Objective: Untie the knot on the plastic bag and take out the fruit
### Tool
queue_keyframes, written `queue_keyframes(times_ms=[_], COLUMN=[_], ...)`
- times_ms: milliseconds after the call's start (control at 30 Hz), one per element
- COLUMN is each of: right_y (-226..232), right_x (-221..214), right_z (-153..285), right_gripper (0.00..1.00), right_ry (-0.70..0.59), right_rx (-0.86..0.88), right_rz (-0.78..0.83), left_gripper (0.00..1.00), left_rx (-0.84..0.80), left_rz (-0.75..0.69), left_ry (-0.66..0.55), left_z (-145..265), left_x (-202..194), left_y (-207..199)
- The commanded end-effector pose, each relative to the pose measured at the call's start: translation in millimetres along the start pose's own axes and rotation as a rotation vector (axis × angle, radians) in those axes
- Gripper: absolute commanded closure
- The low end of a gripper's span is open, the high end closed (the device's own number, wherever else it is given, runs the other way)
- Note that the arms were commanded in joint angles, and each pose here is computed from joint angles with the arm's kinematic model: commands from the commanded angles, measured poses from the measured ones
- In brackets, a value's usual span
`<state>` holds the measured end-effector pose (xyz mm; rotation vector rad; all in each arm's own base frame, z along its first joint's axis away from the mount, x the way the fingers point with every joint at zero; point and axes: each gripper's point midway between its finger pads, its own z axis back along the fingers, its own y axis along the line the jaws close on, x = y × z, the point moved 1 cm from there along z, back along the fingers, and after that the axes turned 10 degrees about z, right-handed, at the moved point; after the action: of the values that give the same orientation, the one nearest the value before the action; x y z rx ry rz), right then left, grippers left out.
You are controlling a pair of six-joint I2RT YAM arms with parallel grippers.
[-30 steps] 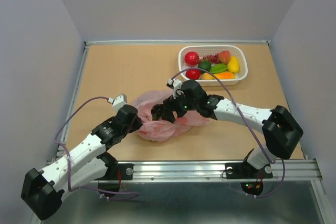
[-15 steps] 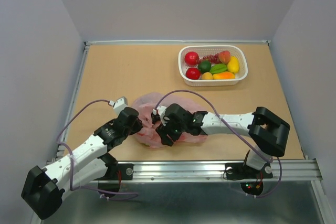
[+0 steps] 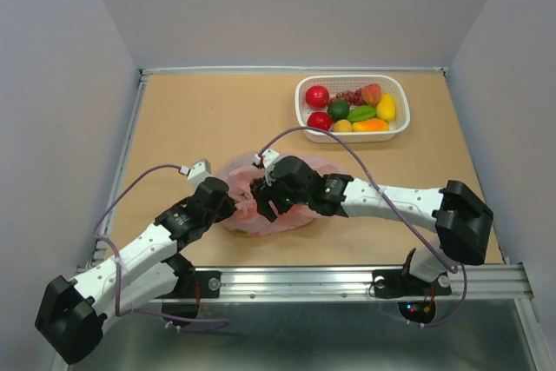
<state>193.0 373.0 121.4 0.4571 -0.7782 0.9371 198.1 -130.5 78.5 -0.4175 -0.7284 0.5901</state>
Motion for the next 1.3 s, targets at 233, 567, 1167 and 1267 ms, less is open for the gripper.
queue_keyframes(times_ms=[233, 567, 1167, 1267], right_y=[18.5, -39.3, -103.4, -105.8], right_x=[86.5, 58.2, 43.8, 43.5], right_z=[45.1, 6.1, -73.9, -87.1], right_gripper=[0.12, 0.42, 0.16, 0.17], right_ry=[-0.265, -0.202, -0.262, -0.266], right_rx=[0.116, -0.22, -0.433, -0.43], right_rz=[-0.029, -0.35, -0.727, -0.732], left_gripper=[1.0, 1.0, 1.0, 1.0], left_rx=[-0.016, -0.038, -0.099, -0.101], left_rz=[-0.002, 0.008, -0.042, -0.046], left_ry=[-0.031, -0.043, -0.006, -0.006], left_z=[0.7, 5.5, 7.0, 7.1], left_x=[5.7, 9.4, 9.1, 8.9], left_y=[-0.6, -3.6, -25.2, -25.1])
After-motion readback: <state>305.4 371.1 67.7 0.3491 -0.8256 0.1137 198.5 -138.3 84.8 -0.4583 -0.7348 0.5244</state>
